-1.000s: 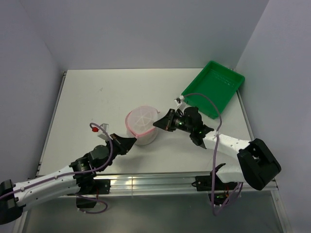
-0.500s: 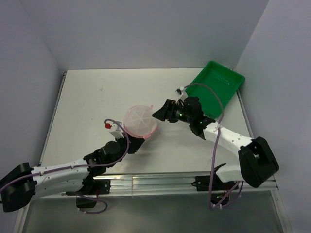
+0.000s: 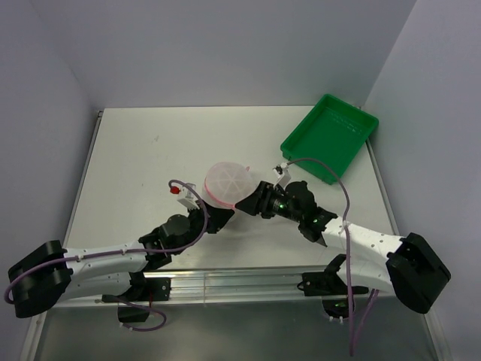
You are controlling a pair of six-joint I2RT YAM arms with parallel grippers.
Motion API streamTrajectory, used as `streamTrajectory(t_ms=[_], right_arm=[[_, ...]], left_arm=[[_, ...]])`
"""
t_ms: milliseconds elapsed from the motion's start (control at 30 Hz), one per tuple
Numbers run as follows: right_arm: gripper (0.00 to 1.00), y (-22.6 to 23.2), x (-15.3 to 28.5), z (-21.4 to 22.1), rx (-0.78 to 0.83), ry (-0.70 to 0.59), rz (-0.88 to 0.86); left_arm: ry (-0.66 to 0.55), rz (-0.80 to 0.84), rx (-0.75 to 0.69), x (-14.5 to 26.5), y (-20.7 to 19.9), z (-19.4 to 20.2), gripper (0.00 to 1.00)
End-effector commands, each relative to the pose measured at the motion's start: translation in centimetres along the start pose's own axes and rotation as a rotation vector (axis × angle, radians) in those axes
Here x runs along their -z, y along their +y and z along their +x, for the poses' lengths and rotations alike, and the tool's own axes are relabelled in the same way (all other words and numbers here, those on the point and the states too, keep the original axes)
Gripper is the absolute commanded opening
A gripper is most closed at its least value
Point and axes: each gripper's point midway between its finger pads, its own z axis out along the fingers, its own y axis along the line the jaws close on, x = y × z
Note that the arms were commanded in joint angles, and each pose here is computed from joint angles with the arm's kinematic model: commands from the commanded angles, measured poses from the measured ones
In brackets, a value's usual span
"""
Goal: Place the bra in the laundry bag and zip it closed
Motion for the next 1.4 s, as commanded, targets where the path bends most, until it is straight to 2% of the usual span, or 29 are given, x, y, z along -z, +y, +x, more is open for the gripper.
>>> streamTrajectory(t_ms=[0, 67, 100, 167, 200, 367, 400, 433, 767, 900, 1033, 1100, 1133, 1167, 1233, 1267, 1300, 1367], right_arm=[[0.67, 2.1, -0.7, -1.7, -0.035, -0.07, -0.083], [0.62, 1.9, -1.1, -2.0, -0.049, -0.081, -0.072], [0.55, 1.6, -1.3, -2.2, -0.054, -0.091, -0.055], [0.47, 1.3, -1.4, -2.5, -0.054, -0.111, -0.038], [0.39, 1.3, -1.4, -2.8, -0.054, -0.124, -0.033], [0.14, 1.1, -1.4, -3.7, -0.05, -0.168, -0.016], [0.04, 0.8, -1.5, -3.8, -0.045, -0.17, -0.003], [0.0, 0.7, -1.6, -4.0, -0.024, -0.169, 0.005], [0.0, -1.7, -2.1, -8.2, 0.088, -0.176, 0.053], [0.0, -1.3, -3.3, -10.0, 0.152, -0.161, 0.037], [0.0, -1.3, -4.8, -11.5, 0.19, -0.135, 0.039], [0.05, -1.0, -5.6, -11.8, 0.188, -0.108, 0.042], [0.12, -1.0, -5.7, -11.9, 0.186, -0.105, 0.047], [0.31, -0.9, -5.7, -12.0, 0.183, -0.101, 0.053], [0.53, -0.9, -5.2, -11.4, 0.173, -0.084, 0.073], [0.7, -0.9, -4.8, -11.1, 0.175, -0.083, 0.085], [0.75, -1.2, -3.8, -10.7, 0.168, -0.094, 0.109], [0.79, 0.4, -2.0, -10.1, 0.162, -0.126, 0.071]], left_arm=[[-0.019, 0.086, 0.043, 0.4, -2.2, -0.7, 0.0], [-0.019, 0.086, 0.043, 0.5, -2.1, -0.7, 0.0], [-0.019, 0.083, 0.042, 0.6, -2.0, -0.7, 0.0], [-0.021, 0.078, 0.043, 0.8, -1.8, -0.7, 0.0], [-0.026, 0.083, 0.045, 1.0, -1.9, -0.9, 0.0], [-0.018, 0.033, 0.021, 1.6, -0.2, -0.5, 0.0], [-0.023, 0.031, 0.018, 1.8, -0.2, -0.7, 0.0], [-0.022, 0.018, 0.011, 1.9, 0.2, -0.6, 0.0], [-0.082, -0.203, -0.085, 5.4, 5.8, -2.4, 0.0], [-0.116, -0.21, -0.091, 6.4, 5.9, -3.4, 0.0], [-0.111, -0.154, -0.092, 6.0, 4.3, -3.6, 0.0], [-0.095, -0.094, -0.074, 5.2, 2.9, -3.2, 0.0], [-0.091, -0.077, -0.066, 4.9, 2.5, -3.1, 0.0], [-0.075, -0.082, -0.062, 4.4, 2.5, -2.6, 0.0], [-0.105, 0.006, -0.009, 3.9, -0.1, -3.4, 0.0], [-0.117, 0.035, 0.003, 3.7, -0.9, -3.7, 0.0], [-0.123, 0.046, 0.011, 3.3, -1.5, -3.9, 0.0], [-0.134, 0.068, 0.013, 2.6, -2.5, -4.2, 0.0]])
